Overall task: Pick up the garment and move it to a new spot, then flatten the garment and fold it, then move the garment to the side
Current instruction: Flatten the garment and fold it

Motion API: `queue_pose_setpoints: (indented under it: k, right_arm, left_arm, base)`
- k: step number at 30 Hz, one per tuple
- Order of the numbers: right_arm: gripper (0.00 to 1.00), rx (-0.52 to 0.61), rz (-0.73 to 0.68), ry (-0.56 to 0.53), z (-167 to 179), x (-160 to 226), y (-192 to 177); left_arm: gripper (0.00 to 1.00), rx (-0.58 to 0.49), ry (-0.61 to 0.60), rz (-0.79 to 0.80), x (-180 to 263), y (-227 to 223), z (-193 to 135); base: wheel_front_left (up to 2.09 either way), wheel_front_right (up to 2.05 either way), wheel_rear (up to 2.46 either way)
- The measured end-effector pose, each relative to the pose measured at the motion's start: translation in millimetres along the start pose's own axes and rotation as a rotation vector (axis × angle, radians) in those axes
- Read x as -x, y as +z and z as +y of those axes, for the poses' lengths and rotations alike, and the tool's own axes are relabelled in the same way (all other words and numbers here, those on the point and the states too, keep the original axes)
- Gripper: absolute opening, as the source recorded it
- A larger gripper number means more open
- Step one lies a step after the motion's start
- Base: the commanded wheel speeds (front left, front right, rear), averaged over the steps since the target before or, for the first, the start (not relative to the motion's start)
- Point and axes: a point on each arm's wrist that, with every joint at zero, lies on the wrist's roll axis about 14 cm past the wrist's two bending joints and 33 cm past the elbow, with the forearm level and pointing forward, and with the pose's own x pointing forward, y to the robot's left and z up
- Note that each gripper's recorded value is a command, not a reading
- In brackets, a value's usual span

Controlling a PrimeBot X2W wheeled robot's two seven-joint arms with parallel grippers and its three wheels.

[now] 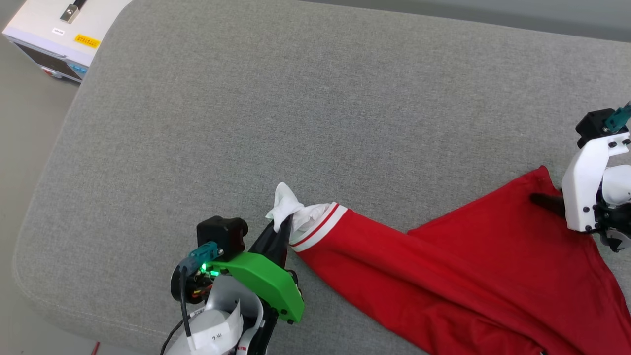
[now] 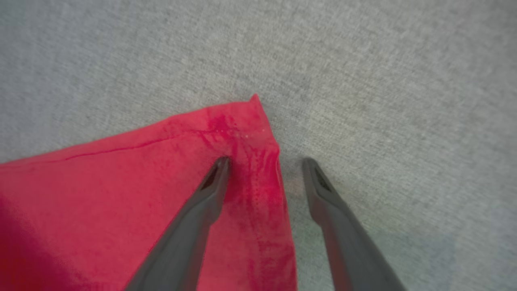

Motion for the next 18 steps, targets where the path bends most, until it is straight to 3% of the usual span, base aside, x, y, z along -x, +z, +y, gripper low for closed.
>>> queue_pose_setpoints:
  k: [7,13,18]
  right_arm:
    - [0.00,-0.015,-0.002,0.025,5,4,2]
    - [0.00,-0.052,-0.206,0.017,1,30,34]
    - [0.00,-0.070,-0.403,-0.027,-14,74,62]
  left_arm:
    - [0.00,0.002,-0.001,0.001,-1,0,0]
    - [0.00,-0.012,0.020,-0.021,2,9,12]
    - [0.00,-0.034,0.024,-0.039,1,25,23]
  base:
    - [0.00,0.00,0.00]
    - [0.00,0.00,0.00]
    - [0.00,0.00,0.00]
